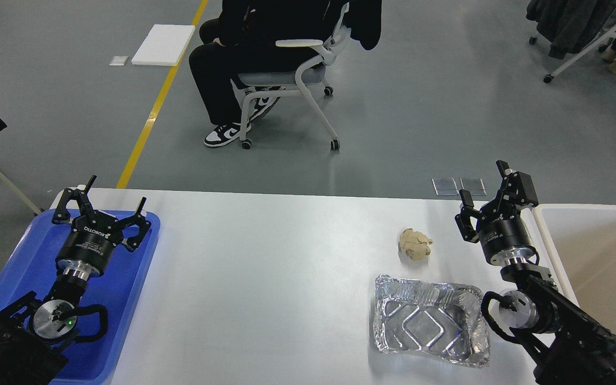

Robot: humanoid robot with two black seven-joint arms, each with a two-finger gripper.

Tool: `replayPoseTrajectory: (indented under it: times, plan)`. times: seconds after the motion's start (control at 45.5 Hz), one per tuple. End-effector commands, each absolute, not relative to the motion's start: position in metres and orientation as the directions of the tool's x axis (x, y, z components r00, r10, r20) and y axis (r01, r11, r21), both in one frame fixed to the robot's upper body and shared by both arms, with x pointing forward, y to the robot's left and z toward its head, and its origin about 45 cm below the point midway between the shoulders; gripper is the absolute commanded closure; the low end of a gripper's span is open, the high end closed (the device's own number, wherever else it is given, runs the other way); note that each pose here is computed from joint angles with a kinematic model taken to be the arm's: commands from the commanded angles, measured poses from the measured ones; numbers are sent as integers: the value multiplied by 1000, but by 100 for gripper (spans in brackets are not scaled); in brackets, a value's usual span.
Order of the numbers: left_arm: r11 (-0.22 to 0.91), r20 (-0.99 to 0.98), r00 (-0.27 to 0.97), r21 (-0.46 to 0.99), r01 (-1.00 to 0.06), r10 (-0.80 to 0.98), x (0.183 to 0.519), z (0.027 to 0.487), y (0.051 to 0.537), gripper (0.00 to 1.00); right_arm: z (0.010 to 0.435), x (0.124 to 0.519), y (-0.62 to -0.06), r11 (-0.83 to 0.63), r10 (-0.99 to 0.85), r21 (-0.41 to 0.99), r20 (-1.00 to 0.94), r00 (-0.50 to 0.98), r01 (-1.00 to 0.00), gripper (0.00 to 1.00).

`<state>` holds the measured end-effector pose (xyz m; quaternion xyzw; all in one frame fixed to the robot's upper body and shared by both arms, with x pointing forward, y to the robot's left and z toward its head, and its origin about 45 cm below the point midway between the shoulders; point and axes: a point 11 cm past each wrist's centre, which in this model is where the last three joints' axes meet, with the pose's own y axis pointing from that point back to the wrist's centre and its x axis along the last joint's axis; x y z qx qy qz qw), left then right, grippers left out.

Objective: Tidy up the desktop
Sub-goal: 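Raise the right gripper up and away from the table edge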

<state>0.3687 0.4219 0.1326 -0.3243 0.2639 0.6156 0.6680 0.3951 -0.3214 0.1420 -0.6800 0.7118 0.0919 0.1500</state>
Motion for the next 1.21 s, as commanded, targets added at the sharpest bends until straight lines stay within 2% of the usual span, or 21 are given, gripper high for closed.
replayPoseTrajectory:
  times: [0.0,0.791,1.187]
  plan:
    - [31,-751,102,-109,-994,652,369,133,422,1,141,395,-321,58,-941,-71,-336,-31,-996,0]
    - [32,-751,102,-108,-994,652,369,133,422,1,154,407,-325,65,-948,-95,-317,-32,-993,0]
    - [32,-752,103,-108,-994,651,369,132,421,1,145,400,-337,53,-966,-63,-254,-35,-997,0]
